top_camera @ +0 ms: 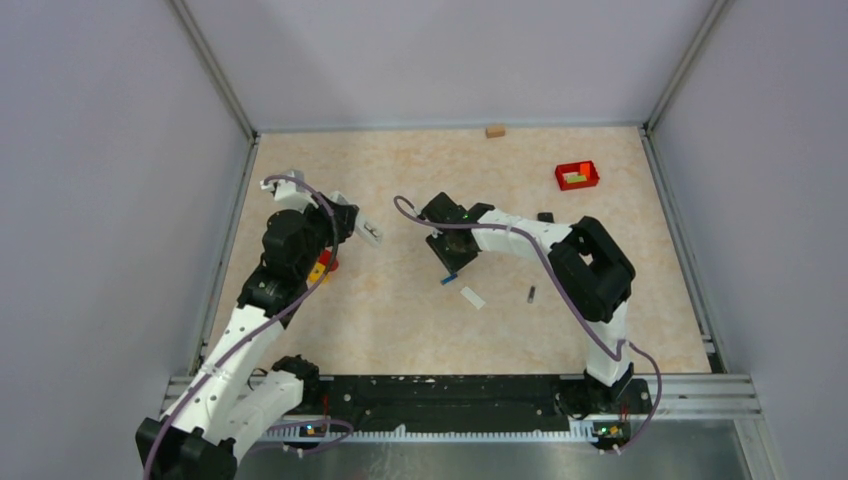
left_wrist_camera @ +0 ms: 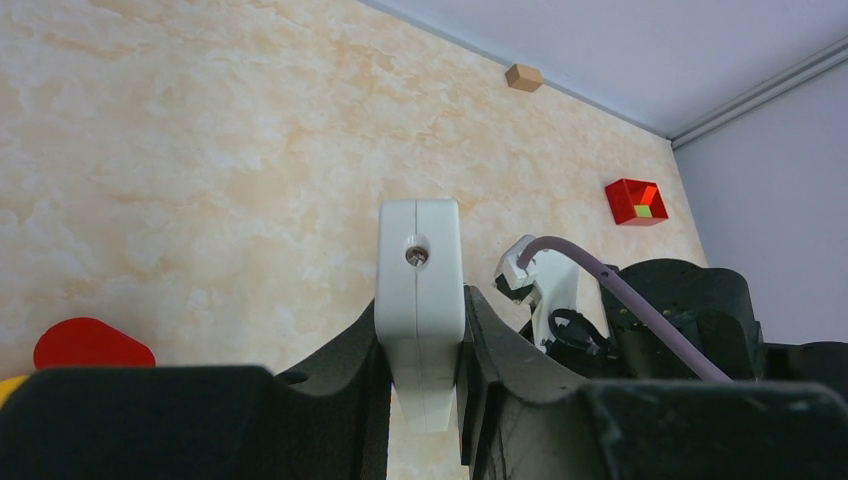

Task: Load the batteries into the remote control
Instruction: Adjust the battery at the center of the board.

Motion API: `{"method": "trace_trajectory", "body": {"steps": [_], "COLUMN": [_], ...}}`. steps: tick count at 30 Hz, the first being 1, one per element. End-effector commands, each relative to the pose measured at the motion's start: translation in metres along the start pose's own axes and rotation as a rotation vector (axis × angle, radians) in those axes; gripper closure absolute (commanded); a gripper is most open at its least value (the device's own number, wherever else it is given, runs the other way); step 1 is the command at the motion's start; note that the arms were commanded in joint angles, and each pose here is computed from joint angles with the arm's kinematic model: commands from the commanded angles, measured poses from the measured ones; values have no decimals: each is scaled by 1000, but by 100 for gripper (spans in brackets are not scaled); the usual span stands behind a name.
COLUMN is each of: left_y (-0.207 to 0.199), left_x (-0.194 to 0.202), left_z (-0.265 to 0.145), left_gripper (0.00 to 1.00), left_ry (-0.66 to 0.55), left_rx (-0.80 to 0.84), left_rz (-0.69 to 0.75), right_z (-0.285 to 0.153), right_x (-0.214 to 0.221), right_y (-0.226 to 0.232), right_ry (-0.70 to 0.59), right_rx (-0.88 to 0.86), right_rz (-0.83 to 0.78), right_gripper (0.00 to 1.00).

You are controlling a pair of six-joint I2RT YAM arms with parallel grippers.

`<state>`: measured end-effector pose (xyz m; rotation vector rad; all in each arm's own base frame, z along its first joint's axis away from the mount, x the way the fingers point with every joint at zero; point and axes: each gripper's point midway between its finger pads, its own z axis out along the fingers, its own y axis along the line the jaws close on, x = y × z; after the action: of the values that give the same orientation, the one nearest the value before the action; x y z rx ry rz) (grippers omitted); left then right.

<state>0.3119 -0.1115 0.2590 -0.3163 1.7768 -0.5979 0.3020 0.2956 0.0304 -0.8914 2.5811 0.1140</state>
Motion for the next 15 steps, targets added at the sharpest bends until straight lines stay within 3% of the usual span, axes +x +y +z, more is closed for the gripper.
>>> {"method": "trace_trajectory", "body": {"steps": [1,9,15], "left_y": [-11,-12,-13], "left_x": [-13,-14,-15], "left_z": [1,0,0], "left_gripper": [100,100,100], "left_ry": [-40,-36,-40], "left_rx": [36,39,39], "left_rz": [-14,-15,-14], "right_z": [-12,-16,-30], "right_x": [-4,3,-5], "right_y": [9,24,29], "right_ry": [13,35,-18], "right_rx": [-69,-144,-177], "right_rz": [-38,-48,-36], "right_gripper": [68,71,71]}}
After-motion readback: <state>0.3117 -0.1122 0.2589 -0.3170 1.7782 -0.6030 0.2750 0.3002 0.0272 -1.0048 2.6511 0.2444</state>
